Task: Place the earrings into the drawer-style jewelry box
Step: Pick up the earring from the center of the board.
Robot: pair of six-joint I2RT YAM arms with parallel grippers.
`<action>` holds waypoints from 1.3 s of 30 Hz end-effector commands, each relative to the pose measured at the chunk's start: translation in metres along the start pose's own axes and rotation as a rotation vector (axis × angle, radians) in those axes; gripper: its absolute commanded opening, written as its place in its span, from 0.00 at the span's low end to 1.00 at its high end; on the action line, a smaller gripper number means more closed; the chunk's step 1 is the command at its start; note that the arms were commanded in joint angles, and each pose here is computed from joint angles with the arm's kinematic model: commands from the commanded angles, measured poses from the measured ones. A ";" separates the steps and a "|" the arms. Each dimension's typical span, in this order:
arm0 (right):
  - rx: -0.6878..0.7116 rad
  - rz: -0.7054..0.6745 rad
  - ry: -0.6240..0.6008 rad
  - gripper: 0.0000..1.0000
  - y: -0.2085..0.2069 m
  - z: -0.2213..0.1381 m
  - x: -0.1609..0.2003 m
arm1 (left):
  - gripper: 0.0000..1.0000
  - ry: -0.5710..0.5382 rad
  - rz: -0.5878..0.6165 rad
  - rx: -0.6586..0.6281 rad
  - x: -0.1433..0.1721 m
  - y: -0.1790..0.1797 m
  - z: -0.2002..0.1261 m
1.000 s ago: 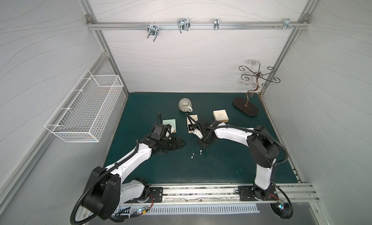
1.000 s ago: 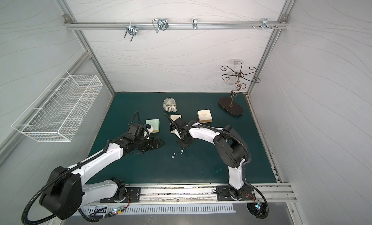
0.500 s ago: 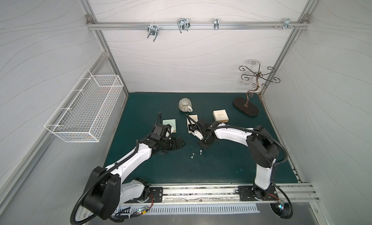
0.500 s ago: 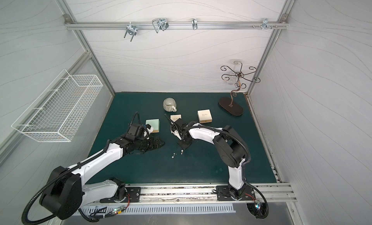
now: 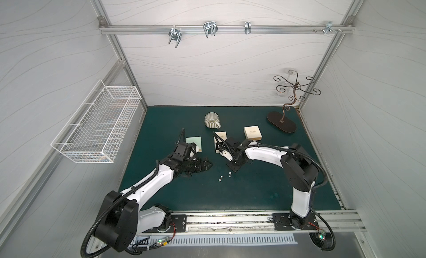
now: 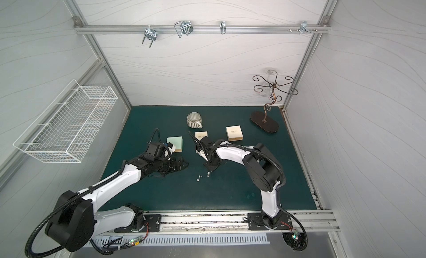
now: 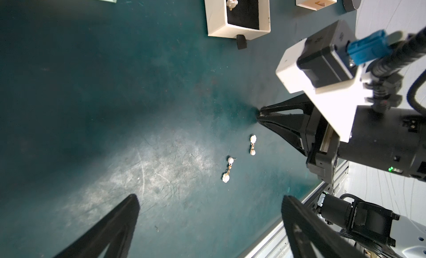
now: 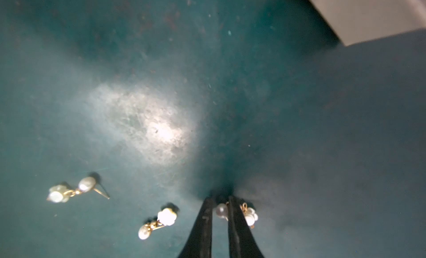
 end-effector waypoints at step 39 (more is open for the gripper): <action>-0.120 0.142 -0.282 0.08 -0.025 -0.066 -0.095 | 0.99 -0.029 0.008 0.025 -0.006 -0.007 -0.004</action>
Point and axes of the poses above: each gripper's point midway between its finger pads, its own z axis out along the fingers, its own y axis along the line the jaws close on, x = y × z, the point moved 3 cm from there along -z, back along the fingers, and after that the axes turned 3 degrees about -z, right-handed, at the moved point
